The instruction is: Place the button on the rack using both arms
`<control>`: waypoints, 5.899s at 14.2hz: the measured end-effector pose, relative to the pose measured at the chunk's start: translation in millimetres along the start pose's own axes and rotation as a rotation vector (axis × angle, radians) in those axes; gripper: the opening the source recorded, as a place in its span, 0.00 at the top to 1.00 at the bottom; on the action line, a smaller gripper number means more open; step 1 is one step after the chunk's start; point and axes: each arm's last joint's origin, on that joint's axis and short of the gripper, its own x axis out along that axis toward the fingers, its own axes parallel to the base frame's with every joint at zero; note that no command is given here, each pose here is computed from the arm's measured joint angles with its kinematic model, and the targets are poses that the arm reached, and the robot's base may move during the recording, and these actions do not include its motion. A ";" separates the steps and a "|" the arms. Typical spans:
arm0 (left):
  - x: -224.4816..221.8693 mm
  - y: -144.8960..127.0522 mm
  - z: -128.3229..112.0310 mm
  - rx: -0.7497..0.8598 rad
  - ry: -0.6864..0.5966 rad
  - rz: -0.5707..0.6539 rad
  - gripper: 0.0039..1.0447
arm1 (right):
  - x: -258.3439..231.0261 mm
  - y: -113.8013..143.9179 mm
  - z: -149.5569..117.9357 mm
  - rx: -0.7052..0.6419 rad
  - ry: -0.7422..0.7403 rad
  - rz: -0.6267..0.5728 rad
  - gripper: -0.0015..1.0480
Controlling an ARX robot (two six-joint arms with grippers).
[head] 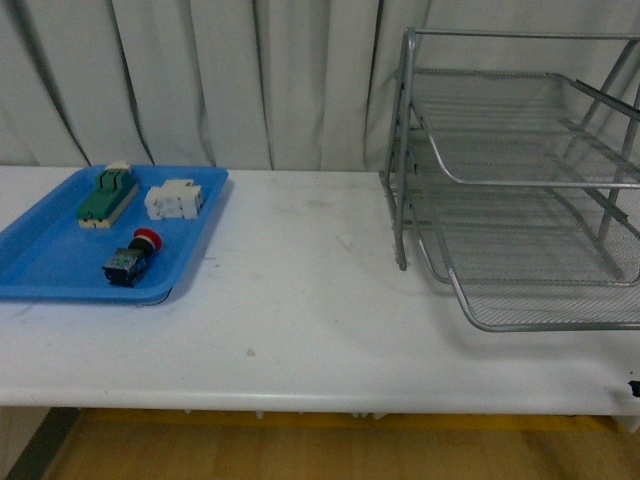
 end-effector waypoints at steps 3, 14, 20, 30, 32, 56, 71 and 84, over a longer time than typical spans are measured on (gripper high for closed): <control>0.0 0.0 -0.1 0.000 0.000 0.000 0.06 | -28.9 12.6 3.1 -0.007 -0.004 0.053 0.06; 0.0 0.0 0.0 0.000 0.000 0.000 0.06 | -142.5 65.4 -21.6 -1.400 -0.375 0.175 0.85; 0.0 0.0 0.0 0.000 0.000 0.000 0.06 | -162.2 63.8 -49.4 -1.477 -0.379 0.188 0.98; 0.0 0.0 -0.1 0.000 0.000 0.000 0.06 | -179.5 59.0 -50.8 -1.472 -0.399 0.177 0.98; 0.0 0.0 0.0 0.000 0.000 0.000 0.06 | -181.4 58.0 -51.2 -1.472 -0.398 0.176 0.98; 0.0 0.0 0.0 0.000 0.000 0.000 0.06 | -191.1 51.0 -53.1 -1.474 -0.394 0.168 0.06; 299.3 -50.2 33.5 0.043 0.846 0.003 0.06 | -191.1 51.0 -53.1 -1.475 -0.394 0.168 0.06; 388.6 -20.5 -59.7 0.063 1.016 0.114 0.06 | -191.1 51.0 -53.1 -1.475 -0.394 0.168 0.06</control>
